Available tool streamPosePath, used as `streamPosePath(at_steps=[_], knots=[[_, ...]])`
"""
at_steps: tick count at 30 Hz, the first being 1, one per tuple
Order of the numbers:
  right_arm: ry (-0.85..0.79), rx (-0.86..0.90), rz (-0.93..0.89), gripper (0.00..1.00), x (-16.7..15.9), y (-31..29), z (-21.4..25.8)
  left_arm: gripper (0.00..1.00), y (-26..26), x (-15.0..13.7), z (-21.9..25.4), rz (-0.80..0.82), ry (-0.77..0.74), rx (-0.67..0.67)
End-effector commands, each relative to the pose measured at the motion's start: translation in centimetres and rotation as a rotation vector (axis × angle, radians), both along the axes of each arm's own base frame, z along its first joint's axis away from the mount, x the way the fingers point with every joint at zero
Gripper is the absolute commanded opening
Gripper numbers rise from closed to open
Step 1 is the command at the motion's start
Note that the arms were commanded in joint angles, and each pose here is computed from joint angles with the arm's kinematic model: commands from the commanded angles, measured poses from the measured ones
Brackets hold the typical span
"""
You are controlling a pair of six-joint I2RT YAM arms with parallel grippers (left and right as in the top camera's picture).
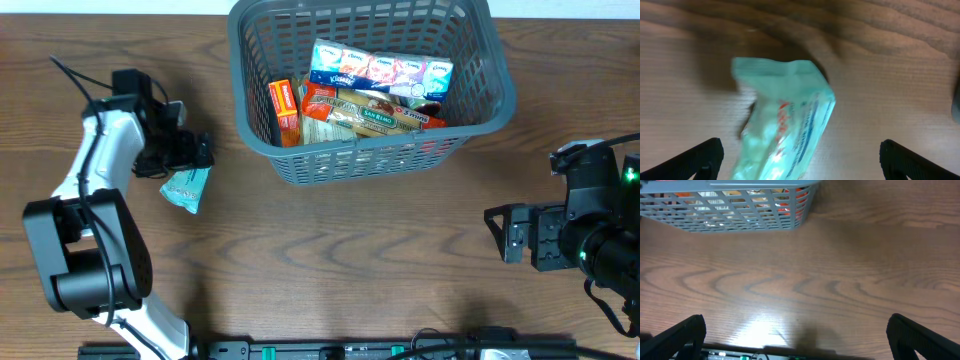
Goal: Pack container
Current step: 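Grasp the mint-green wipes pouch with the left gripper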
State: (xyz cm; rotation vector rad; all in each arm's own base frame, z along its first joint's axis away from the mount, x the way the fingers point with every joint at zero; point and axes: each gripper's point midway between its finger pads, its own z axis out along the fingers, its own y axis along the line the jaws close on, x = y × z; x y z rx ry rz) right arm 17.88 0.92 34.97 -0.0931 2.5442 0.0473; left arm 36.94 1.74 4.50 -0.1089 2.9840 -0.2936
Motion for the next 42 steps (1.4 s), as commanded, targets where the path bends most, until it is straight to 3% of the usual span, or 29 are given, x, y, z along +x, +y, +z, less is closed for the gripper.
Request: streamPosePath(at_steps=[1,14,17,20,26,32,42], knots=[[-0.005,0.004,-0.012,0.99,-0.1,-0.1,0.1,0.99,-1.1,-0.7,-1.4,0.015,0.019,-0.019],[-0.005,0.004,-0.012,0.99,-0.2,-0.1,0.1,0.99,0.0,-1.5,-3.6,0.079,0.032,0.052],[-0.005,0.004,-0.012,0.99,-0.2,-0.1,0.1,0.89,0.1,-1.5,-3.7,0.080,0.032,0.060],[-0.005,0.004,-0.012,0.99,-0.2,-0.1,0.1,0.86,0.1,-1.4,-4.0,0.081,0.028,0.060],[-0.005,0.004,-0.012,0.99,-0.1,-0.1,0.1,0.66,0.1,-1.5,-4.7,0.080,0.043,0.059],[-0.005,0.004,-0.012,0.99,-0.2,-0.1,0.1,0.62,0.0,-1.9,-6.0,0.079,0.081,0.055],[-0.005,0.004,-0.012,0.99,-0.1,-0.1,0.1,0.34,0.1,-1.5,-5.6,0.125,0.075,0.050]])
